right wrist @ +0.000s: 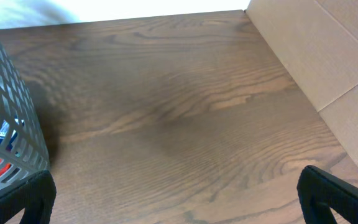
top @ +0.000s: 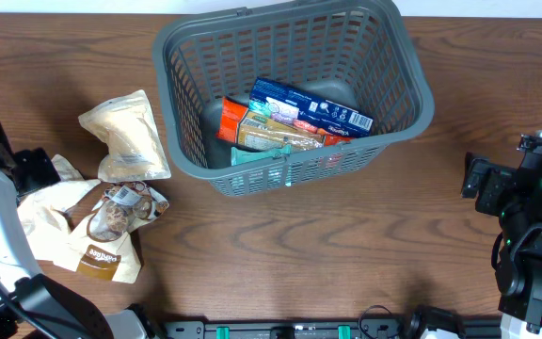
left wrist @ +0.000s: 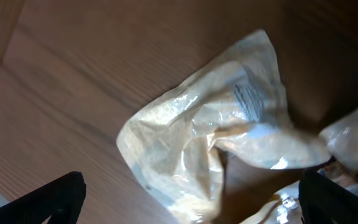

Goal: Pack container
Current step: 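Lower the left gripper onto the cream pouch and grasp it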

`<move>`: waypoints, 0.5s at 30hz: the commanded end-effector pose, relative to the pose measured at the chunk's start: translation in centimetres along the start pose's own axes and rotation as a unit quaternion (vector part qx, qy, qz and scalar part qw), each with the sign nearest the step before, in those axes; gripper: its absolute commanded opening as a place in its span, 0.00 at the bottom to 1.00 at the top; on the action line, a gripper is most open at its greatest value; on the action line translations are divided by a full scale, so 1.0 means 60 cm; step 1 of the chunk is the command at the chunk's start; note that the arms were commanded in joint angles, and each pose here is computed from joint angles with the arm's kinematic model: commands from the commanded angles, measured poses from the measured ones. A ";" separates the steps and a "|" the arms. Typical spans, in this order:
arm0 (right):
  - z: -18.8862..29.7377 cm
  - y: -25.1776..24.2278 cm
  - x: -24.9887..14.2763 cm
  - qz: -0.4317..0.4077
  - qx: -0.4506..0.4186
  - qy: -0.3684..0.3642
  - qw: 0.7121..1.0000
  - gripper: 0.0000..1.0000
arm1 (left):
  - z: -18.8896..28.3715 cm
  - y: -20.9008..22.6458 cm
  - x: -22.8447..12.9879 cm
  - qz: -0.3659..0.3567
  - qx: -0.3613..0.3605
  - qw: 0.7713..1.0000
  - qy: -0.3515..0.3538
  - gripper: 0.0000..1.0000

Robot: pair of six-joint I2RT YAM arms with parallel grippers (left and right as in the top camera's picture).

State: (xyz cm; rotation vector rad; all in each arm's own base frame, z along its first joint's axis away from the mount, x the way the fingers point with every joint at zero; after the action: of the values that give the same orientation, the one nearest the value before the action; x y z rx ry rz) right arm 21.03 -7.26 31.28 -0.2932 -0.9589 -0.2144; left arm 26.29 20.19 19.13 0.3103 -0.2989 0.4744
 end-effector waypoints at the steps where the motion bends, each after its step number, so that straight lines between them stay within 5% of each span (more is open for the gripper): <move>1: -0.002 0.006 -0.002 0.001 0.007 0.002 1.000 0.99 | -0.008 -0.009 -0.006 -0.130 -0.025 0.991 0.008 0.99; 15: -0.008 -0.006 -0.012 0.006 -0.023 0.024 0.999 0.99 | -0.111 -0.015 -0.035 -0.184 -0.143 0.970 0.069 0.99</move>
State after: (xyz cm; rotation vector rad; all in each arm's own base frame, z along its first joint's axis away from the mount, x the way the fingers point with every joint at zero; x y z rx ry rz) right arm 21.06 -7.56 30.79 -0.3101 -0.9266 -0.2248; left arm 26.39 21.04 13.75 0.1359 -0.1652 0.1239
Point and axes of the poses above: each gripper's point midway between its finger pads, its own z axis back along the fingers, its own y axis along the line the jaws close on, x = y × z, the point moved 5 cm from there along z, back along the fingers, and after that the axes turned 2 degrees about z, right-handed, at the moved point
